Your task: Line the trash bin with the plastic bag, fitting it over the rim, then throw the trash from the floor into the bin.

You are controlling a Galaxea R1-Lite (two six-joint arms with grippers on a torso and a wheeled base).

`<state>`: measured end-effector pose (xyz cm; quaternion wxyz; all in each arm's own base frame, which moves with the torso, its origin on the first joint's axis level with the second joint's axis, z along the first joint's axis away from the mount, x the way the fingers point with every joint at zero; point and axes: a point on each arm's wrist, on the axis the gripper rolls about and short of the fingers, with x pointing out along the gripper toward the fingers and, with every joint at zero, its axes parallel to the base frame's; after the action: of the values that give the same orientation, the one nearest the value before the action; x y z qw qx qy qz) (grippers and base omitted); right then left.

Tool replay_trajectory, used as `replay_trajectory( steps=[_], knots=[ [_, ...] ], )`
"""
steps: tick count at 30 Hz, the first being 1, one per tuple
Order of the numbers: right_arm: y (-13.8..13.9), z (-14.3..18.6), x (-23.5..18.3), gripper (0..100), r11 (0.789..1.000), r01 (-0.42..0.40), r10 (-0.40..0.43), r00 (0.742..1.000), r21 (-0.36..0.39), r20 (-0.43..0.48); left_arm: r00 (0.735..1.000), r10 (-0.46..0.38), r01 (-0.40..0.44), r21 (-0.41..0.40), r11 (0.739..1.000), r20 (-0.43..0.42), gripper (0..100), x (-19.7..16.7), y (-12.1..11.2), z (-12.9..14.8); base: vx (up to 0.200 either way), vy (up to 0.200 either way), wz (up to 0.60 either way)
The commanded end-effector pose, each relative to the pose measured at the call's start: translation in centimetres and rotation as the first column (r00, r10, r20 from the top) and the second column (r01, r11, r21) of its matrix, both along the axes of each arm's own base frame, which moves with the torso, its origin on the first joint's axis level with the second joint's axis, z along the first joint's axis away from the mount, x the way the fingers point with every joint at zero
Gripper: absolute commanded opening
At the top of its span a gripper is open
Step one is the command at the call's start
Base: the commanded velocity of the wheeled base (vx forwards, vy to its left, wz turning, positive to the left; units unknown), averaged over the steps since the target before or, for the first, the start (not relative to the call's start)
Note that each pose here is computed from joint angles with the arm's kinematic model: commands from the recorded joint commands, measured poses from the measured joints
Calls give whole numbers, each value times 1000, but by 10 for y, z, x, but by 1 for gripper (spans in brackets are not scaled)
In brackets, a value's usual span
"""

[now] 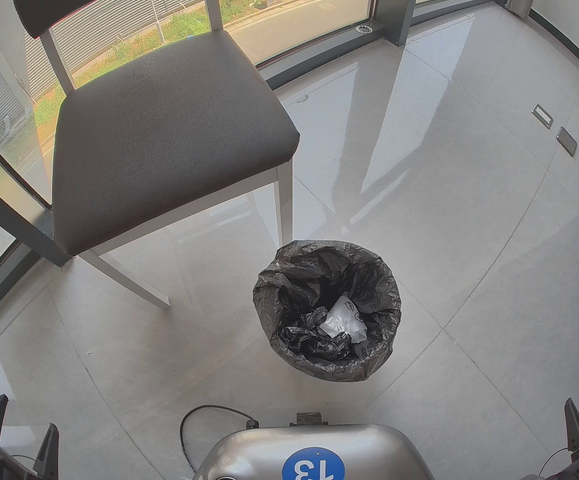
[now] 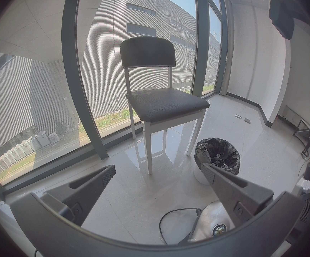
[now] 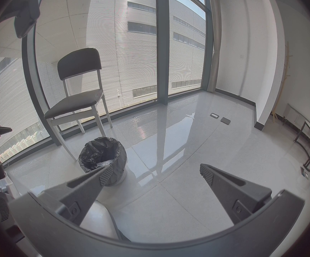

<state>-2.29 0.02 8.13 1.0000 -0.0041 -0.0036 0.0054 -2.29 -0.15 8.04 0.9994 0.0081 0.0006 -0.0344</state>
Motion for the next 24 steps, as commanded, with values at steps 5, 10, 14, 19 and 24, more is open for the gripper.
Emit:
replay_trajectory(
  steps=[5, 10, 14, 19, 24],
  knots=[
    [0, -5, 1, 100, 1000, 0, 0, 1000, 8, -7, 1000, 1, -1, -2, 1000, -2, 100, 0, 0, -5, 0, 0, 0],
    [0, -5, 1, 100, 1000, 0, 0, 1000, 8, -7, 1000, 1, -1, -2, 1000, -2, 100, 0, 0, -5, 0, 0, 0],
    [0, -5, 1, 100, 1000, 0, 0, 1000, 8, -7, 1000, 1, -1, -2, 1000, -2, 100, 0, 0, -5, 0, 0, 0],
    [0, -5, 1, 100, 1000, 0, 0, 1000, 8, -7, 1000, 1, -1, -2, 1000, -2, 100, 0, 0, -5, 0, 0, 0],
    [0, -5, 1, 100, 1000, 0, 0, 1000, 7, -7, 1000, 1, -1, -2, 1000, -2, 100, 0, 0, -5, 0, 0, 0]
  ],
)
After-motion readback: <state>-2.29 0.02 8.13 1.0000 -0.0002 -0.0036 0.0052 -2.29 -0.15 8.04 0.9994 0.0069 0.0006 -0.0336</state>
